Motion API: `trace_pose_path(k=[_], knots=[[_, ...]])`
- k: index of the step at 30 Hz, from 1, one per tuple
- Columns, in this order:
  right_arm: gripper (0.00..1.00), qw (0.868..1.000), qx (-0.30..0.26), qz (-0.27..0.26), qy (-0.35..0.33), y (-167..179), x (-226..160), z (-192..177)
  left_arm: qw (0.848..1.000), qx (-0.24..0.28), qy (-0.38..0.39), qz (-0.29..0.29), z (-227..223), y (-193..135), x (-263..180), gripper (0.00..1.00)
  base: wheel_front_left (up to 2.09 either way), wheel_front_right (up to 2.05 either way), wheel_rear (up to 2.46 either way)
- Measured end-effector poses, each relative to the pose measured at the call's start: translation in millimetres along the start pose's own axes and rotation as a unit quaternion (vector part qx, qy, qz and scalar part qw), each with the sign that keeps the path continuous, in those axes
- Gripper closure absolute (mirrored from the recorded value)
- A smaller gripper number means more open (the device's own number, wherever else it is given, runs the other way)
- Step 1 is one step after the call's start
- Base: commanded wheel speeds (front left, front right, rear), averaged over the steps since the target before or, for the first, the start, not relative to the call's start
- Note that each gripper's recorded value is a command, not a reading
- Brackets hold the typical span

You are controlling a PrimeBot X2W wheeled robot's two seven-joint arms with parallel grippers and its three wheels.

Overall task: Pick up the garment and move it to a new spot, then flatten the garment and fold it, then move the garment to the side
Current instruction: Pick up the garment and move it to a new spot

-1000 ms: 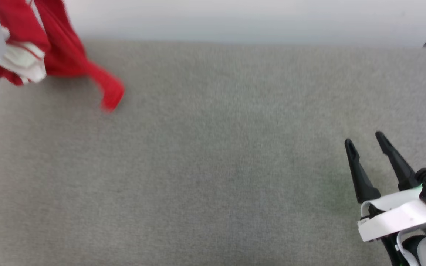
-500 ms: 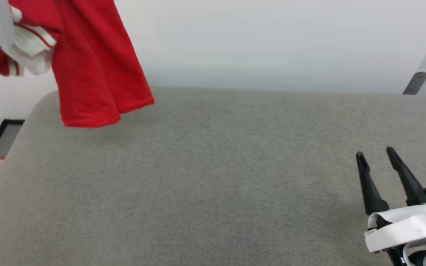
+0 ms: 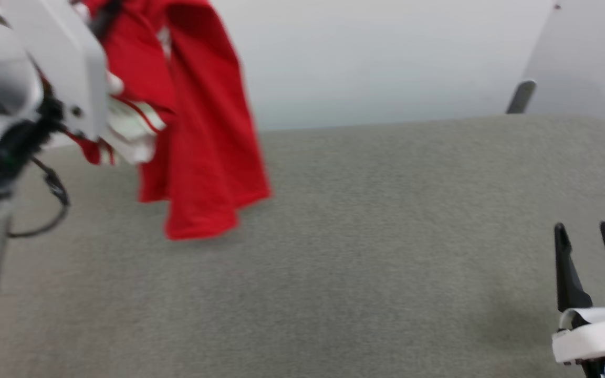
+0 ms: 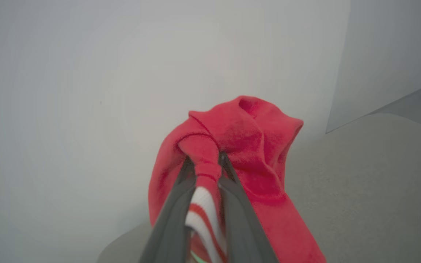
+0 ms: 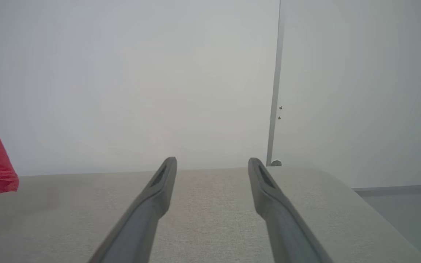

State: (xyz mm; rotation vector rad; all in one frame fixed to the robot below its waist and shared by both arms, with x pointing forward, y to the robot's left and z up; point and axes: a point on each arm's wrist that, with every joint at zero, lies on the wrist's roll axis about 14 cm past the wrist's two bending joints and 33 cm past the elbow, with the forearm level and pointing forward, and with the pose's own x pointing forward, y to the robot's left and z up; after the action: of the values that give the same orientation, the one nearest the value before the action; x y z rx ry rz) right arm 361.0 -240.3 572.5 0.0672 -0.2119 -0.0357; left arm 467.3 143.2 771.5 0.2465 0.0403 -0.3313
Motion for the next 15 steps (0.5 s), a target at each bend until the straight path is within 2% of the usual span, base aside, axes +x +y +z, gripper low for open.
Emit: trace_pose_path(k=[7,15], knots=[[0.00,0.998,-0.007,-0.060,0.014,-35.0,-20.1,-9.3,0.997,-0.004,0.015,-0.082,-12.0,-66.5,24.6,1.00,0.00,0.00,0.00],[0.00,0.995,-0.007,-0.097,0.036,-53.6,-36.2,-24.3,0.982,-0.026,0.111,-0.151,-78.5,-124.7,48.7,1.00,0.00,0.00,0.00]])
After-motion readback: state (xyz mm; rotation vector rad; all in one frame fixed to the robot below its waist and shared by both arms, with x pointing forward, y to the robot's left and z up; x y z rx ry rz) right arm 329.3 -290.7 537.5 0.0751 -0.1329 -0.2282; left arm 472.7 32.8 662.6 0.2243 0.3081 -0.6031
